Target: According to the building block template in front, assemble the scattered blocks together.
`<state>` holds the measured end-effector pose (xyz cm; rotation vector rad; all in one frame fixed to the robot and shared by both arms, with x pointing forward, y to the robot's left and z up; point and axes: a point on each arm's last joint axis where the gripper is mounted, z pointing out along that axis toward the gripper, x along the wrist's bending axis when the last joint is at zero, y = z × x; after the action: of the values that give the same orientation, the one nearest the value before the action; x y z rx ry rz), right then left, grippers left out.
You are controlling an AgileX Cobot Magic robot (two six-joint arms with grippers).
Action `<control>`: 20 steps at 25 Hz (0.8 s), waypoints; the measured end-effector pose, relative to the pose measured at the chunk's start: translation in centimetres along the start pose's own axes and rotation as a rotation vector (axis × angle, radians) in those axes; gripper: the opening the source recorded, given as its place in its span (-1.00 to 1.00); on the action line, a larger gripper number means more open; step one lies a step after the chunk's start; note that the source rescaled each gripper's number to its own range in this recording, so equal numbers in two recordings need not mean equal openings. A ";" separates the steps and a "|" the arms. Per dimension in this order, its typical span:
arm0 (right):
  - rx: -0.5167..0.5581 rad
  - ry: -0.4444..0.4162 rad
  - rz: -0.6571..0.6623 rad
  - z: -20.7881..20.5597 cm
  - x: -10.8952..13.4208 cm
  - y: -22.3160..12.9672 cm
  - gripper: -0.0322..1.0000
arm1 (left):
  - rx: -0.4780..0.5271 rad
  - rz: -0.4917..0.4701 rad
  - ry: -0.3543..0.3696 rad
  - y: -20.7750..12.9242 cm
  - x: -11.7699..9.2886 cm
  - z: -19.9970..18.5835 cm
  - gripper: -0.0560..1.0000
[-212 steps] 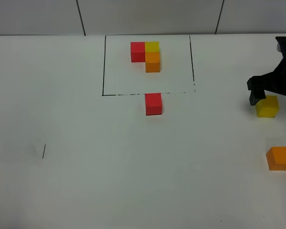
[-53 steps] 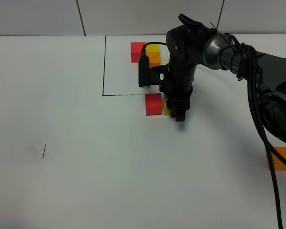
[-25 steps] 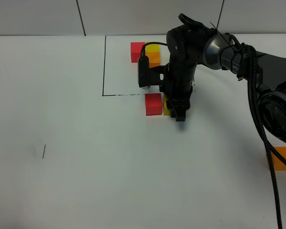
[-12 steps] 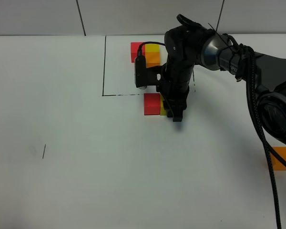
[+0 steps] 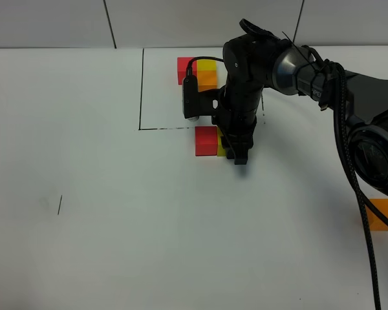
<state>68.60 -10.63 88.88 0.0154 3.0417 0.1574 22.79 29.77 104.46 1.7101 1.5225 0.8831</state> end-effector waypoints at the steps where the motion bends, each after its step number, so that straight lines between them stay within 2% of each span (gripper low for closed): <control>1: 0.000 0.001 0.000 0.0 0.0 0.0 -0.93 | 0.000 0.000 0.000 0.0 0.0 0.0 0.51; 20: 0.011 0.000 -0.014 0.0 0.1 0.1 -0.93 | 0.000 0.000 0.000 0.0 0.0 0.0 0.51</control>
<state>68.53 -10.54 88.89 -0.0057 3.0416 0.1389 22.79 29.77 104.46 1.7101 1.5225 0.8831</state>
